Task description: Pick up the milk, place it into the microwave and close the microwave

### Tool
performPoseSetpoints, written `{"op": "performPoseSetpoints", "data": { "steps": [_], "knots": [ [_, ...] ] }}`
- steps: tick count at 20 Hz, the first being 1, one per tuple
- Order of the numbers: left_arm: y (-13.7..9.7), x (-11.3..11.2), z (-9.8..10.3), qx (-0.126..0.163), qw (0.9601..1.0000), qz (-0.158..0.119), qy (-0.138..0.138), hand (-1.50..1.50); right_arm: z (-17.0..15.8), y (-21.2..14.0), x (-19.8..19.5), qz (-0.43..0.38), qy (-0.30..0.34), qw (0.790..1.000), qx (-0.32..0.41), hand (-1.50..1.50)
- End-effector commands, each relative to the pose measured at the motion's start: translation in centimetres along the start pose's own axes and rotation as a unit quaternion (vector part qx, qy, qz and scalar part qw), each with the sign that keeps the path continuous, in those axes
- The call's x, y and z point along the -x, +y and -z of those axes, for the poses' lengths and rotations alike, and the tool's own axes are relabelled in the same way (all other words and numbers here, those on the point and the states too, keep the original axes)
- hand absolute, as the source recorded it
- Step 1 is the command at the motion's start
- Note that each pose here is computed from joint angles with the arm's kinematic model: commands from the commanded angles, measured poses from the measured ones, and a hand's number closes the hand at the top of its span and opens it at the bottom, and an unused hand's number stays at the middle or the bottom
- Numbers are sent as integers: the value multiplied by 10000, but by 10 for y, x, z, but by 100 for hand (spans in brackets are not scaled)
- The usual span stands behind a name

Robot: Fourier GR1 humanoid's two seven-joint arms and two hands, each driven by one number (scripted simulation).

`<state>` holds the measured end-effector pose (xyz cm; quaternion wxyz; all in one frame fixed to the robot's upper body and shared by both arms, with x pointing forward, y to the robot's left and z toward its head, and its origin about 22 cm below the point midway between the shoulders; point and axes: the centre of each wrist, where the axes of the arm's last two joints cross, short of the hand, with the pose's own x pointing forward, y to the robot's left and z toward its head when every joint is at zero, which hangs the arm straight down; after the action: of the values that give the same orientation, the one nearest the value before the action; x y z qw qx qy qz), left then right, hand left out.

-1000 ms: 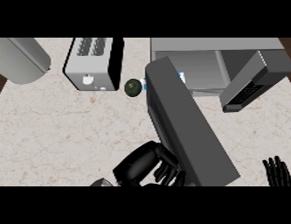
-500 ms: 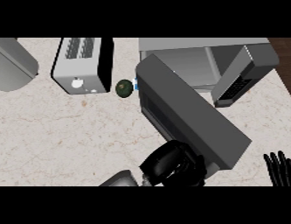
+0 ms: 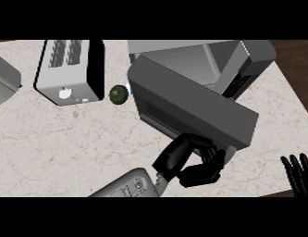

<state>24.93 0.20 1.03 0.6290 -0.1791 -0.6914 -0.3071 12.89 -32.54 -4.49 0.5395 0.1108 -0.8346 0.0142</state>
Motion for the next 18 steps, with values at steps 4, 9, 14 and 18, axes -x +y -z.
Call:
{"op": "performPoseSetpoints", "data": {
  "steps": [4, 9, 14, 18],
  "knots": [
    [23, -8, 25, -960, 9951, -102, -235, -150, 14, 2, -17, 319, -220, 9981, -473, -150],
    [40, -11, 39, -1480, 9882, -235, -304, 150, 17, 3, -29, 451, -157, 9965, -693, -150],
    [55, -27, 55, -1691, 9830, -536, -467, 150, 27, 7, -41, 610, -216, 9932, -970, -150],
    [65, -24, 61, -1831, 9797, -594, -555, 150, 27, 11, -43, 708, -247, 9933, -881, -150]
  ]
}}
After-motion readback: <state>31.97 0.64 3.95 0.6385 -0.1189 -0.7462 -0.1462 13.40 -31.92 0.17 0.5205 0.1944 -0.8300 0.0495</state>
